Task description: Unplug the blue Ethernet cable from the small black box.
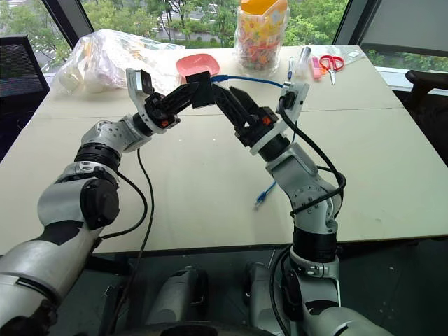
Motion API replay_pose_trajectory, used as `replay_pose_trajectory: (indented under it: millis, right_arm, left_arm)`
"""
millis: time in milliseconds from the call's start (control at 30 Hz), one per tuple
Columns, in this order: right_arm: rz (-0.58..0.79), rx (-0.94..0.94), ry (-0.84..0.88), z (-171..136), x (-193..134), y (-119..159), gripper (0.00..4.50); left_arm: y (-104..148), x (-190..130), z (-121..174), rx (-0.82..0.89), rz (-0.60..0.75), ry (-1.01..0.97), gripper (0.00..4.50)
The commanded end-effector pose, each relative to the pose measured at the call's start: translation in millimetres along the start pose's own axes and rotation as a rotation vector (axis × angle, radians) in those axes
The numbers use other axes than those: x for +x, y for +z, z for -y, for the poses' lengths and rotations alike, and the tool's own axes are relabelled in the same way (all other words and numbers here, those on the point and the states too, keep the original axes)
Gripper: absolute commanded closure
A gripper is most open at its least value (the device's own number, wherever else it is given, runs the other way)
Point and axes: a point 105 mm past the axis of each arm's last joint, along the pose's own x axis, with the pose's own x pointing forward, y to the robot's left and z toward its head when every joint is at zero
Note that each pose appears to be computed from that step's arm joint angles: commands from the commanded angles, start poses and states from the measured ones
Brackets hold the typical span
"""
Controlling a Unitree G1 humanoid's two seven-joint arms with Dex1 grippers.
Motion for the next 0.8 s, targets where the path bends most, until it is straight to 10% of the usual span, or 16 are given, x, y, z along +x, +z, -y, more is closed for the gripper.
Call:
replay_pose_trajectory:
  millis: [33,733,800]
  right_arm:
    - [0.036,0.022,0.009,-5,-3,10,1.4]
    - [0.059,0.045,0.013,-3,3,15,1.4]
    - [0.059,0.047,0.015,-3,4,14,2.28]
  left_arm:
    - [1,10,19,-0.017,0.006,-0.11,4.01]
    - [-24,10,28,-0.073,-0.028,-0.131,4.01]
    - [-26,10,29,-0.076,-0.031,-0.132,4.01]
